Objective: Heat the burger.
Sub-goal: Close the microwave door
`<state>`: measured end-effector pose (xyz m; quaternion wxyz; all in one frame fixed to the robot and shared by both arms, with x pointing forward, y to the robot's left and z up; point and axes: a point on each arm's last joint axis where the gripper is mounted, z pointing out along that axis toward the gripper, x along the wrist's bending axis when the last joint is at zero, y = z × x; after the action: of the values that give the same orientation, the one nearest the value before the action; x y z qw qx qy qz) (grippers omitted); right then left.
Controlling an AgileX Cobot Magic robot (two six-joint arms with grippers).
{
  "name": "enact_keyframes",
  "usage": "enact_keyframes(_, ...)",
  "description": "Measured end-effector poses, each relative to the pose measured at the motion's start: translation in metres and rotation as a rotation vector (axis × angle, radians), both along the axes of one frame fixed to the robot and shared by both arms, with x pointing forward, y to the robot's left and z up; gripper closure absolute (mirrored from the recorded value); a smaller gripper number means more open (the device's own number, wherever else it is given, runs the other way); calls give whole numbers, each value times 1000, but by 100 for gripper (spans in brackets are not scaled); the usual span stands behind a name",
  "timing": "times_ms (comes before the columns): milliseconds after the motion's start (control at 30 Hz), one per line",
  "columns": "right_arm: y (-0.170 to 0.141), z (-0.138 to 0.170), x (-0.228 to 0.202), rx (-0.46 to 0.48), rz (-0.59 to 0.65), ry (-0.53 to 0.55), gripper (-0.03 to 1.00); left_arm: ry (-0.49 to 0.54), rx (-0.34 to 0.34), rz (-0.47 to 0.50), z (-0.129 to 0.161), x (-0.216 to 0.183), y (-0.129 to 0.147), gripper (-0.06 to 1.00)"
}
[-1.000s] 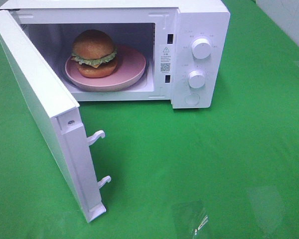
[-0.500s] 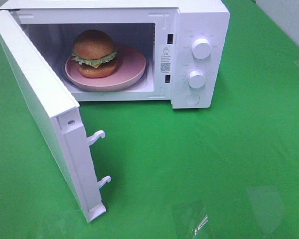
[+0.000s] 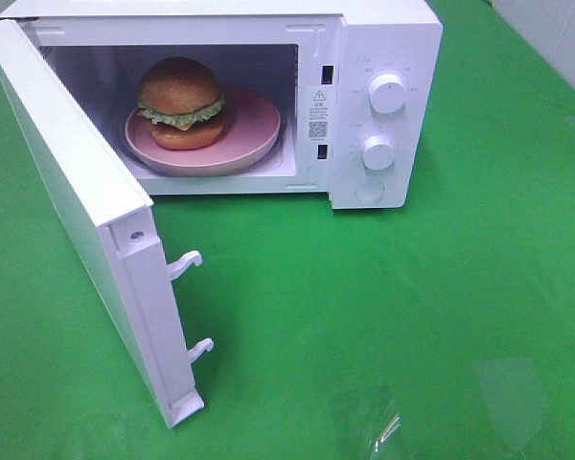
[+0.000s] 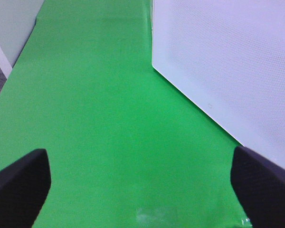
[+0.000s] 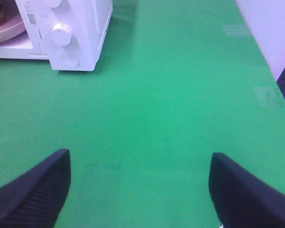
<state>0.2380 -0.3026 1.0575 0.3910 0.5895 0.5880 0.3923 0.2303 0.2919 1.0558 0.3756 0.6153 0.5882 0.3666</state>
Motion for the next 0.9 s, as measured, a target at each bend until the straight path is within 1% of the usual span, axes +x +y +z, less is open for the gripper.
enact_keyframes(133, 0, 0, 0, -1, -15, -8, 20, 0, 0, 0, 0, 0, 0, 0)
enact_keyframes(900, 0, 0, 0, 0, -18, -9, 20, 0, 0, 0, 0, 0, 0, 0)
